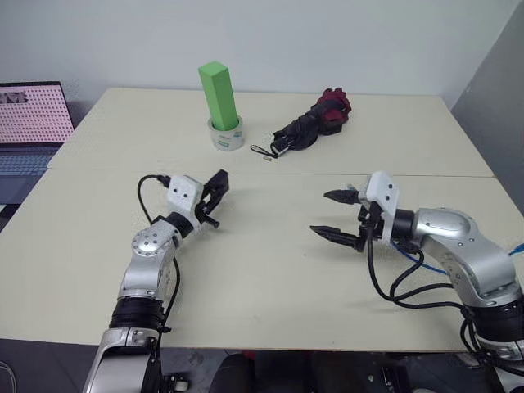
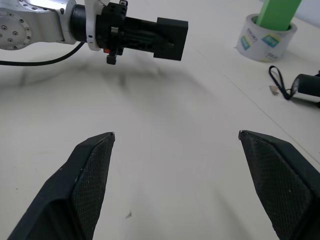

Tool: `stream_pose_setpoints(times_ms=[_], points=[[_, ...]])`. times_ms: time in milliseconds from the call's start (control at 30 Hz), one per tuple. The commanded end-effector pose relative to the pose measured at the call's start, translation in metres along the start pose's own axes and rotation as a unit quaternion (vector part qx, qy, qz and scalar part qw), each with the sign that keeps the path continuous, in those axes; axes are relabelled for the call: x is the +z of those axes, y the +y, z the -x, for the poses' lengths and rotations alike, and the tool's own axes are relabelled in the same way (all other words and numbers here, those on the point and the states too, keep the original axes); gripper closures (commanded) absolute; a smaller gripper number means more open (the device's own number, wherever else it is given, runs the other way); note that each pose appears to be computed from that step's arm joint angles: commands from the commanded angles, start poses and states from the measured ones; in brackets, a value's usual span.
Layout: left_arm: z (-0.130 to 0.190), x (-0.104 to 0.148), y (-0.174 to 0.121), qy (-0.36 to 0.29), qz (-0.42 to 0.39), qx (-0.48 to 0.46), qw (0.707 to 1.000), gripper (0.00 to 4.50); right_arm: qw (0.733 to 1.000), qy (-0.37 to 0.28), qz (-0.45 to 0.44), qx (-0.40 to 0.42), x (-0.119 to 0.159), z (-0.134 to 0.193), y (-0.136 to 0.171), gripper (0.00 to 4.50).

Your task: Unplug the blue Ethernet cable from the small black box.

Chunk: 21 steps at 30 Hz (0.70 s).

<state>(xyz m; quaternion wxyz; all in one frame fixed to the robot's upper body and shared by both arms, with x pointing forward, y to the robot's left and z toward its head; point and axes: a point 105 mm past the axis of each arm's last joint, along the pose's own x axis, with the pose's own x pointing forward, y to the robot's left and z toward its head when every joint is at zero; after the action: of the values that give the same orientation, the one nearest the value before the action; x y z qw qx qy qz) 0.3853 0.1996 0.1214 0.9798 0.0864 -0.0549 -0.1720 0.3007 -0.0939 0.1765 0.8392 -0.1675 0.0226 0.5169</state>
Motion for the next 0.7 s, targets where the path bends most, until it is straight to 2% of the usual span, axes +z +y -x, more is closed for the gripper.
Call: stream_pose_setpoints(times_ms=[33,100,133,233,333,533,700], points=[[-0.002,0.001,0.006,-0.014,0.008,0.03,0.999,3.72,1.0,-0.013,0.023,0.005,0.014,-0.003,0.003,0.29],[-0.002,-0.007,0.006,-0.002,0.02,0.038,0.999,3.72,1.0,-0.009,0.023,0.006,0.012,-0.005,0.004,0.29],[-0.002,-0.01,0.005,0.002,0.027,0.036,0.999,3.01,1.0,-0.007,0.023,0.006,0.011,-0.006,0.004,0.26],[0.0,-0.015,0.002,0.009,0.04,0.028,0.999,2.55,1.0,-0.005,0.023,0.005,0.011,-0.006,0.005,0.26],[0.006,-0.019,-0.001,0.016,0.04,0.023,0.999,1.88,1.0,-0.003,0.022,0.004,0.01,-0.005,0.005,0.26],[0.043,-0.019,-0.006,0.049,-0.009,0.005,0.999,0.71,1.0,0.01,0.007,-0.028,0.0,0.004,0.006,0.26],[0.068,-0.007,-0.008,0.09,-0.047,-0.03,0.994,0.71,0.995,0.022,-0.021,-0.091,-0.015,0.03,-0.005,0.26]])
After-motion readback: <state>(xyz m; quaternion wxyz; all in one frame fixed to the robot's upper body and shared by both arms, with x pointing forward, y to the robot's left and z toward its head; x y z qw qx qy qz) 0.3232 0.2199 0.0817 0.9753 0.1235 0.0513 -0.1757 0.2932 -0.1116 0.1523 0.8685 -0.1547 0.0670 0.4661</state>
